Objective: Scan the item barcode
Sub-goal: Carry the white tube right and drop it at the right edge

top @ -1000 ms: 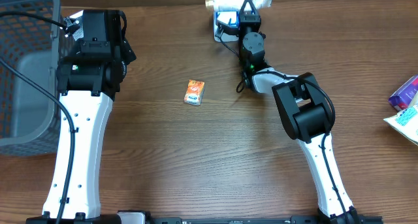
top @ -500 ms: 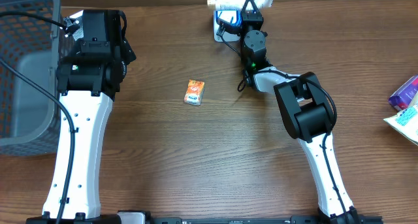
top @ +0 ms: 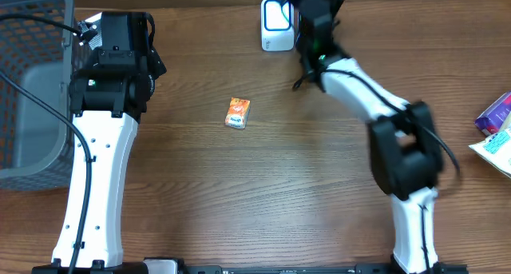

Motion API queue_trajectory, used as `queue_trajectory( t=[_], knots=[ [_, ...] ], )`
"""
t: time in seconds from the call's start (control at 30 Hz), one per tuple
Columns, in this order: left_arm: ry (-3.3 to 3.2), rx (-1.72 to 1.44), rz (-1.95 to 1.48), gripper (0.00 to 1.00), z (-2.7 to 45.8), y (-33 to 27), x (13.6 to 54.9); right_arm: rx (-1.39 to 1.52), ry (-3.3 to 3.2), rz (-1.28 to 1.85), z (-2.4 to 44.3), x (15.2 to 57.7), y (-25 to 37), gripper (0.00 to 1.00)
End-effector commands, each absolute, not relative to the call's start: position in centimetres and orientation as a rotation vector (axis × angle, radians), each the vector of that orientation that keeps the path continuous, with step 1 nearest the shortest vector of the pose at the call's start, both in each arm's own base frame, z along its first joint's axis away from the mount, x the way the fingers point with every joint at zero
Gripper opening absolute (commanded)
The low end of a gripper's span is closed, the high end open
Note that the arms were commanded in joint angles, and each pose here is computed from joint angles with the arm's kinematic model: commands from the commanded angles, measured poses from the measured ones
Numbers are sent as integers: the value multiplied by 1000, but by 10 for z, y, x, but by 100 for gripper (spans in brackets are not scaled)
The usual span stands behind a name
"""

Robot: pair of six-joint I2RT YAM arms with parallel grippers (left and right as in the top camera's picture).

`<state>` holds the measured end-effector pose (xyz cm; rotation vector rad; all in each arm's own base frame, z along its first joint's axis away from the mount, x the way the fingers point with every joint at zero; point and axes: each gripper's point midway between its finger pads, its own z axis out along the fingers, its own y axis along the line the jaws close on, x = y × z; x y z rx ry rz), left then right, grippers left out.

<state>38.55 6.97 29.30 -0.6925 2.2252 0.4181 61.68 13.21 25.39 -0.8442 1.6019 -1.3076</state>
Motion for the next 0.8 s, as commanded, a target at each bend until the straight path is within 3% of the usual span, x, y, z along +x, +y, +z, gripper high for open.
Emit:
queue_trajectory(
  t=[0.0,0.13,0.23,0.37,0.53,0.77],
  knots=[
    [2210,-720,427,100,293,73,386,-523,1756,-1190,319,571,101,4],
    [2211,-720,427,100,293,73,386,-386,2103,-858,269,520,86,4],
    [2211,-720,427,100,293,73,386,-317,2436,-405,213,482,87,4],
    [2210,-720,427,100,293,73,386,-94,2659,-131,179,457,64,4],
    [2210,-720,427,100,293,73,386,82,2760,-102,161,442,14,4],
    [2211,-720,427,100,293,73,386,607,2815,-118,119,407,-93,4]
  ],
)
